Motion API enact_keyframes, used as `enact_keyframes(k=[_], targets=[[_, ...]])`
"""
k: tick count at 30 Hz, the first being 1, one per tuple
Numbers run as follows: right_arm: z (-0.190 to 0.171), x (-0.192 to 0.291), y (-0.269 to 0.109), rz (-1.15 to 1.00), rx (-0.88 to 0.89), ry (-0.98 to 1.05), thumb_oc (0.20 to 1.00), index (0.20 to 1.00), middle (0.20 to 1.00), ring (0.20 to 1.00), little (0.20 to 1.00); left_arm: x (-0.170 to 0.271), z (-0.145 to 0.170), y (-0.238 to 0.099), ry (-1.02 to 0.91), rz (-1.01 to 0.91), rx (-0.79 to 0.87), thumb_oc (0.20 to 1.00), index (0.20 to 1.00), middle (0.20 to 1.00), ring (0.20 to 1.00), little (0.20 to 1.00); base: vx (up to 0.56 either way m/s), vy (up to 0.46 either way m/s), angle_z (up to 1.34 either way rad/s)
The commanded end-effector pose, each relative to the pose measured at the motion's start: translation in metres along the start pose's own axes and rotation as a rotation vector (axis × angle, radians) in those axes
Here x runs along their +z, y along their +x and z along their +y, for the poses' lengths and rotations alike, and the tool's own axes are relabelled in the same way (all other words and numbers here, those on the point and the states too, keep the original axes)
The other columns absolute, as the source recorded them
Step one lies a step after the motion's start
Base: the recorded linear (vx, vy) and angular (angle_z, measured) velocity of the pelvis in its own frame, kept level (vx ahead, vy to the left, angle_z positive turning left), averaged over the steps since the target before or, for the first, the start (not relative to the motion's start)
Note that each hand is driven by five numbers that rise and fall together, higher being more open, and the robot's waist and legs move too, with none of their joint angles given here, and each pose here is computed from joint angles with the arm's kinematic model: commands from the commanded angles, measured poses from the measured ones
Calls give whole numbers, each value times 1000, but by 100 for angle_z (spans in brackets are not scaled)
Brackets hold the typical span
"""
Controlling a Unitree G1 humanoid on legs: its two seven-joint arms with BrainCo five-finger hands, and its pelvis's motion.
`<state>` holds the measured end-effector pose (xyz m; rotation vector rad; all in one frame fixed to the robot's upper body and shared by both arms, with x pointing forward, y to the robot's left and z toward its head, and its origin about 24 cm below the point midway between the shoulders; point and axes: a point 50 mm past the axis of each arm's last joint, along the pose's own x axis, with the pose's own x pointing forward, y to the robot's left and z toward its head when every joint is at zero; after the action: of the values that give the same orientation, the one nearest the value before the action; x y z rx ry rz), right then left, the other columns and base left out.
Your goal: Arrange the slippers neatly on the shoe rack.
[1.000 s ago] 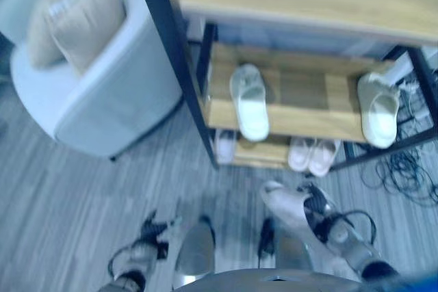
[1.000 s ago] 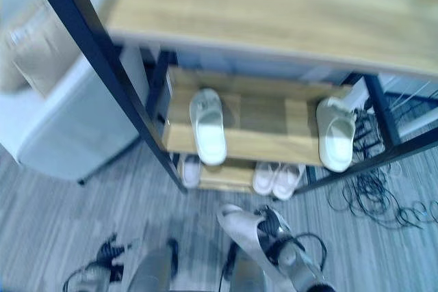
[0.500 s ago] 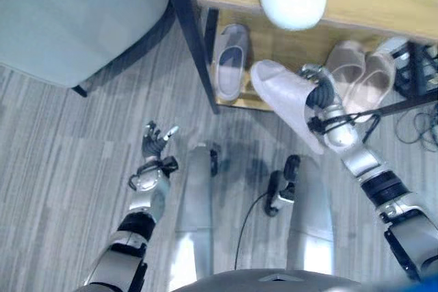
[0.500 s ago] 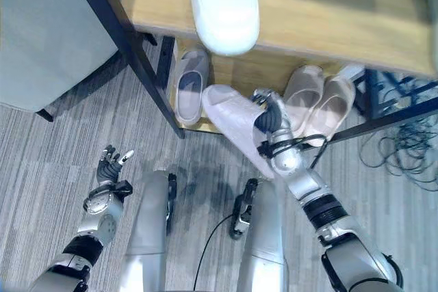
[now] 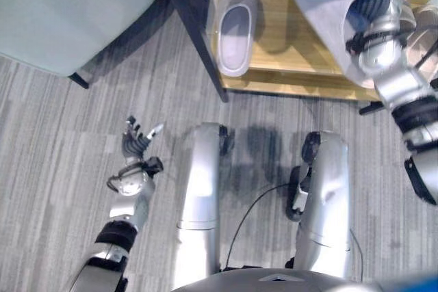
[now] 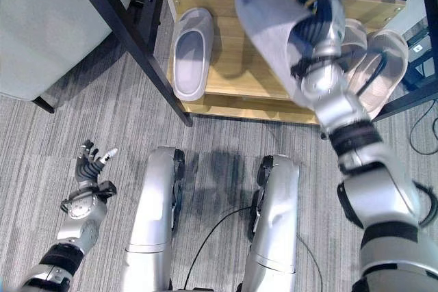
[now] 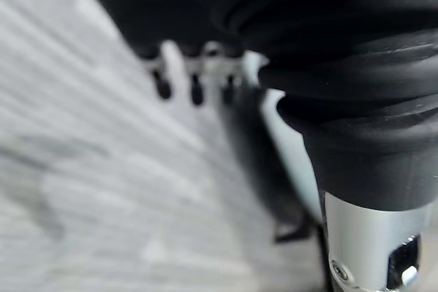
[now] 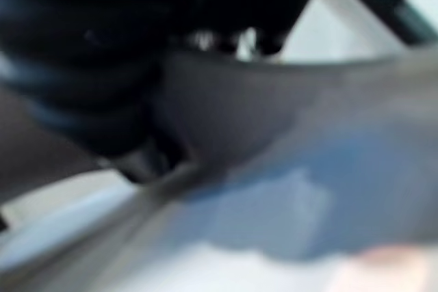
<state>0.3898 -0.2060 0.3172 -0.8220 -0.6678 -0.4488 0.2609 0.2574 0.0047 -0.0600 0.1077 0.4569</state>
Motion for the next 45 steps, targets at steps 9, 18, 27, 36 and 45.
enact_keyframes(k=[9,18,27,36,45], targets=[[-2,25,34,57,7,80,200,200,200,200,200,17,-10,6,45,-92,-74,1000,1000,1000,1000,1000,8,21,1],[6,10,32,204,5,147,200,200,200,200,200,0,-7,-1,94,-22,-113,1000,1000,1000,1000,1000,6,34,2],[-5,-18,27,299,4,11,200,200,200,200,200,-7,-2,-10,124,-11,-141,1000,1000,1000,1000,1000,-3,7,1],[-15,-18,32,315,-31,5,200,200,200,200,200,-15,-2,-12,193,4,-161,1000,1000,1000,1000,1000,-1,5,2],[-16,-17,34,326,-11,-62,1000,1000,1000,1000,1000,-23,-3,-12,245,29,-174,1000,1000,1000,1000,1000,9,4,7]])
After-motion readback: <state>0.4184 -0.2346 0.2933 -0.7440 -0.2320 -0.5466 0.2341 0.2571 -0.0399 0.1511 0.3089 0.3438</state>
